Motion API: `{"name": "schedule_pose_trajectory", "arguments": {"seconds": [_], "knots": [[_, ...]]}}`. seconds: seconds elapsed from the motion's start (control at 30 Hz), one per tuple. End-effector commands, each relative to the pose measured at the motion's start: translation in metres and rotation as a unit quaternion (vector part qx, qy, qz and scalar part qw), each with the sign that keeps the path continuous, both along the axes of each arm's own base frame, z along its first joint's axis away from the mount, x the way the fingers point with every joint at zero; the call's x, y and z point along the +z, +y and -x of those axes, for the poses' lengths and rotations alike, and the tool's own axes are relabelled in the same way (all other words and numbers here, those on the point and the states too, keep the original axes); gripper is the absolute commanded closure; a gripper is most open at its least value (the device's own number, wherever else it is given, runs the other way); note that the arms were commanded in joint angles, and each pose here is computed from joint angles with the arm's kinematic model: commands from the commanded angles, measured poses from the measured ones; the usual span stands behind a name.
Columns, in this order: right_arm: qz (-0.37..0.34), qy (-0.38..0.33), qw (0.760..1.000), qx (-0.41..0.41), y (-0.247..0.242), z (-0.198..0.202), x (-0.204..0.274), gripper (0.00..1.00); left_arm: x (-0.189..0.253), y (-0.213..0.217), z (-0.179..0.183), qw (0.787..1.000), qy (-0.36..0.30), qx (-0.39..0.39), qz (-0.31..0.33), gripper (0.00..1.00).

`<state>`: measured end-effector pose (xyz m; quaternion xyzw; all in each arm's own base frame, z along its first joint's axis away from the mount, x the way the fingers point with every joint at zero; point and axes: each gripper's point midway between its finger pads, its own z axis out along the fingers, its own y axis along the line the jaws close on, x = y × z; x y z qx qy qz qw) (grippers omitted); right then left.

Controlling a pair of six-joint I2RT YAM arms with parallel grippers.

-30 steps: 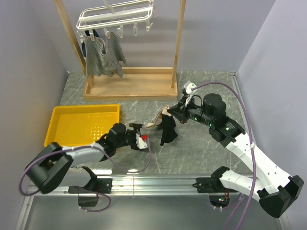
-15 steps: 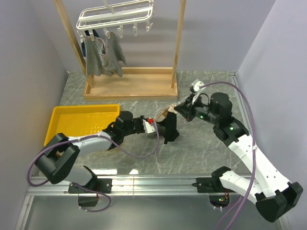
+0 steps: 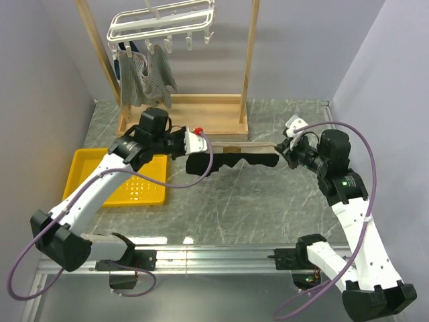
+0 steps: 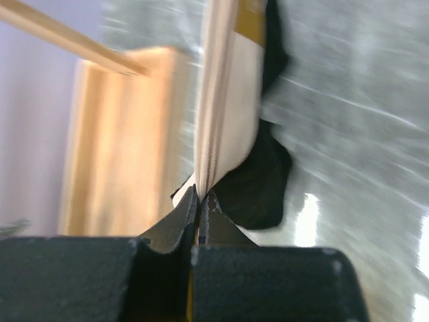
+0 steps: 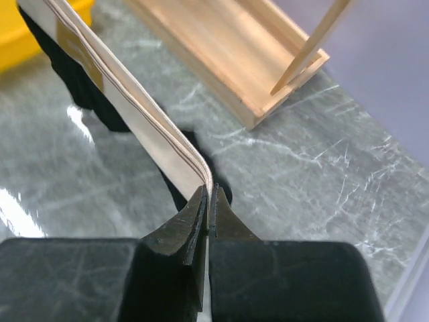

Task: Clip the underwear to the hanger

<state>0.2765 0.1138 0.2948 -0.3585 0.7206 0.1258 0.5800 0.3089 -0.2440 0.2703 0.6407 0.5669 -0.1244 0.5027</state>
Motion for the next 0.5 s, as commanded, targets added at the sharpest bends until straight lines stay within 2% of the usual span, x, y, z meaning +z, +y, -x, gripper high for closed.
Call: {"name": "schedule_pose_trajectory", "arguments": {"seconds": [0.0, 0.13, 0.27, 0.33, 0.4, 0.43, 0.47], "knots": [[0.065, -0.023, 0.997, 0.035, -0.008, 0.022, 0.004, 1.0, -0.03, 0.031, 0.069, 0.99, 0.114, -0.043, -0.072, 1.0], [0.095, -0.03, 0.992, 0.08, -0.008, 0.061, -0.001, 1.0, -0.025, 0.047, 0.119, 0.985, 0.136, -0.081, -0.068, 1.0], [0.111, 0.011, 0.984, 0.137, -0.004, 0.101, -0.024, 1.0, -0.034, 0.054, 0.15, 0.978, 0.17, -0.102, -0.062, 1.0], [0.113, 0.036, 0.982, 0.148, -0.003, 0.104, -0.043, 1.0, -0.043, 0.054, 0.154, 0.973, 0.191, -0.107, -0.067, 1.0], [0.11, 0.043, 0.983, 0.141, -0.002, 0.092, -0.055, 1.0, -0.054, 0.051, 0.152, 0.969, 0.215, -0.101, -0.07, 1.0], [0.107, 0.076, 0.982, 0.139, -0.001, 0.084, -0.076, 1.0, -0.065, 0.047, 0.146, 0.964, 0.233, -0.101, -0.075, 1.0], [0.106, 0.07, 0.983, 0.134, 0.001, 0.071, -0.079, 1.0, -0.073, 0.044, 0.144, 0.961, 0.246, -0.101, -0.081, 1.0]]}}
